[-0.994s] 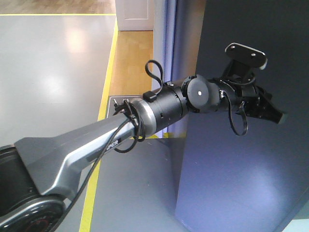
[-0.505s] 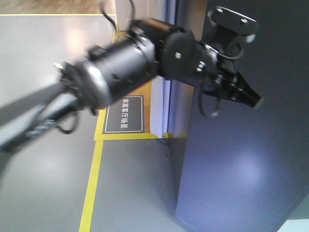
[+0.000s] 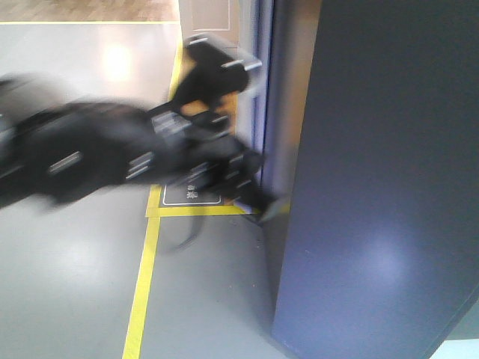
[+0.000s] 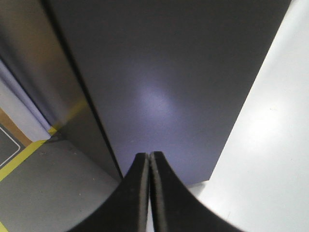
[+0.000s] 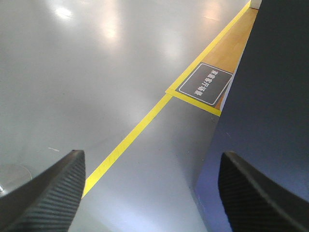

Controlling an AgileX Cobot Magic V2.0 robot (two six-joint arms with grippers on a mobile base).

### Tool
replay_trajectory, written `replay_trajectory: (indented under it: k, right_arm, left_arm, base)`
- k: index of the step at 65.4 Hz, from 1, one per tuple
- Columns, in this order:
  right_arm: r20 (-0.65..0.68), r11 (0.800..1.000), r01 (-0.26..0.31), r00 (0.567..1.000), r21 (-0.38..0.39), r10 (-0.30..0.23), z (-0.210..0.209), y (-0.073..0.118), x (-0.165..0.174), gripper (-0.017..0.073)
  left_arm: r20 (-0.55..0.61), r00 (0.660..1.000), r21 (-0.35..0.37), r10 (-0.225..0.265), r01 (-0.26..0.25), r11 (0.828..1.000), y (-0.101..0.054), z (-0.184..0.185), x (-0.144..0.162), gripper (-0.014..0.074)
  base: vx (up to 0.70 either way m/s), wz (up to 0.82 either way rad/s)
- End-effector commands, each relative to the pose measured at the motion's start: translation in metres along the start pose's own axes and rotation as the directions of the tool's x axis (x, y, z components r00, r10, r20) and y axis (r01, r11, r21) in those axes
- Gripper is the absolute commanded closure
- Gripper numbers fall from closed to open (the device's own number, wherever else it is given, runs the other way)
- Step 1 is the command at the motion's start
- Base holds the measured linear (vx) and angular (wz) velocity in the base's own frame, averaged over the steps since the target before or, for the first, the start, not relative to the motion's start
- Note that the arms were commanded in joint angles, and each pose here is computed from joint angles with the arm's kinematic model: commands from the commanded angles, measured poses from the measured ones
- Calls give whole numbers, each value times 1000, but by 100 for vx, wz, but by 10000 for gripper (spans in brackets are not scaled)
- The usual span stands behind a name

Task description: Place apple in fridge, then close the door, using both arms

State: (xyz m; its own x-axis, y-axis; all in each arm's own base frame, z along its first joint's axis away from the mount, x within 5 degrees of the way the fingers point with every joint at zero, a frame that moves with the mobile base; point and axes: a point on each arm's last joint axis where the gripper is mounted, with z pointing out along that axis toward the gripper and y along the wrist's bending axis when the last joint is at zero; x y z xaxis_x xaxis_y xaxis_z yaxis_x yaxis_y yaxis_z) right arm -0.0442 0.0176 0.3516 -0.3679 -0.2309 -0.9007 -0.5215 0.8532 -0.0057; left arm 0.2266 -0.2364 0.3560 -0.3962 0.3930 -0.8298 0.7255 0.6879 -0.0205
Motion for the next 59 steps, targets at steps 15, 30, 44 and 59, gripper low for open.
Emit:
replay_trajectory:
  k: [15, 30, 44, 59]
  right_arm:
    - [6, 1000, 4, 1000, 2, -4, -1, 0, -6, 20]
    - [6, 1000, -7, 1000, 5, 7, -1, -1, -6, 20]
    - [-24, 991, -40, 999, 131, 43, 0, -12, -4, 70]
    - [-71, 987, -47, 996, 152, 58, 13, -21, -14, 158]
  left_arm:
    - [199, 980, -14, -28, 31, 999, 4, -70, 54, 599]
    - [235, 972, -16, -18, 23, 1000, 3, -89, 67, 599]
    - [230, 973, -15, -21, 25, 1000, 3, -89, 67, 599]
    - [230, 973, -15, -21, 25, 1000, 3, -89, 67, 599]
  base:
    - [0, 0]
    - [0, 0]
    - [0, 0]
    - [0, 0]
